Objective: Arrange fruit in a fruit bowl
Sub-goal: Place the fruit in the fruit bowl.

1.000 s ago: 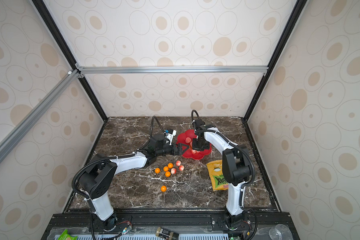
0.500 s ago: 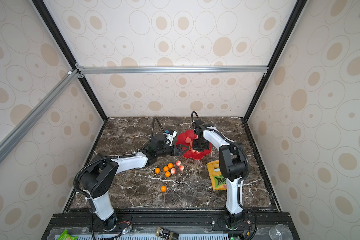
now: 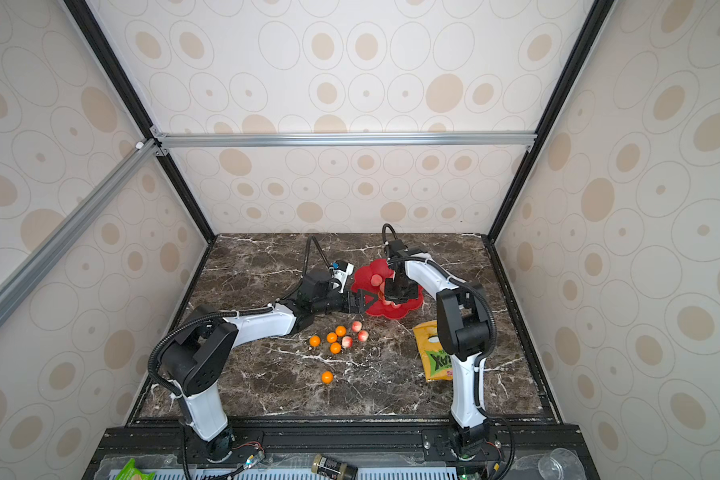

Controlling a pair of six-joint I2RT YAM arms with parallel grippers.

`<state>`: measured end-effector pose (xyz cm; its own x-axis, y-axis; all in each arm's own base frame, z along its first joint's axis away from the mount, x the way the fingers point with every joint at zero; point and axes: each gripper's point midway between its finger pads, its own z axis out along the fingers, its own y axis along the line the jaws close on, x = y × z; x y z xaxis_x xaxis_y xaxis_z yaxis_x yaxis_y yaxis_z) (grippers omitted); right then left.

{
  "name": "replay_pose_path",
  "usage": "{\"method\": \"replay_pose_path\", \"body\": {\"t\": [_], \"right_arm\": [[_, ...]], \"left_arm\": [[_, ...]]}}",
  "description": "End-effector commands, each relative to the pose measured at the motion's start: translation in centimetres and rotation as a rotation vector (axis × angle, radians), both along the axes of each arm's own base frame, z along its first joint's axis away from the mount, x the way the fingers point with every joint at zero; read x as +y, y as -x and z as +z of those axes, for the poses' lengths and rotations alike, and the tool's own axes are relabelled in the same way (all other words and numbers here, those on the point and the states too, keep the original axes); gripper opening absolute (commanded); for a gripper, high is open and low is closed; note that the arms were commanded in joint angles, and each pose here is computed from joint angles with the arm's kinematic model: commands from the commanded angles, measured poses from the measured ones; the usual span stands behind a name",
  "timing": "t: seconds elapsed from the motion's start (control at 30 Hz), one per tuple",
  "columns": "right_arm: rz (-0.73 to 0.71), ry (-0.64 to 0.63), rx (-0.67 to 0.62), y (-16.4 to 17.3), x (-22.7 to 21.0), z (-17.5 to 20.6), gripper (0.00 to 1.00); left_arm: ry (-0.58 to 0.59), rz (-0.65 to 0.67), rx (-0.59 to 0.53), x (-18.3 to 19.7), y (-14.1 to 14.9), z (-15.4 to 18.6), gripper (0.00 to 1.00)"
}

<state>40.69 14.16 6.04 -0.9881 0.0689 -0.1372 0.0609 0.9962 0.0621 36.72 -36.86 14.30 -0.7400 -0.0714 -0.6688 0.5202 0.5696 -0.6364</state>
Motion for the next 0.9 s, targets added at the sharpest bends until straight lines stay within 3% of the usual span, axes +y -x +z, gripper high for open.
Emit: {"method": "replay_pose_path", "body": {"t": [0.0,0.43,0.87], "right_arm": [[-0.001,0.006,0.029,0.1,-0.2,-0.6,0.03],[-0.001,-0.002,0.023,0.1,0.0,-0.3,0.11],[0.002,-0.008,-0.038,0.3,-0.4,2.1,0.28]], "left_arm": [[0.006,-0.022,-0.031,-0.9,-0.1,0.7,0.99],[0.008,-0.022,-0.033,-1.0,-0.1,0.9,0.99],[0.011,-0.033,-0.049,-0.8,0.7,2.1,0.99]]}}
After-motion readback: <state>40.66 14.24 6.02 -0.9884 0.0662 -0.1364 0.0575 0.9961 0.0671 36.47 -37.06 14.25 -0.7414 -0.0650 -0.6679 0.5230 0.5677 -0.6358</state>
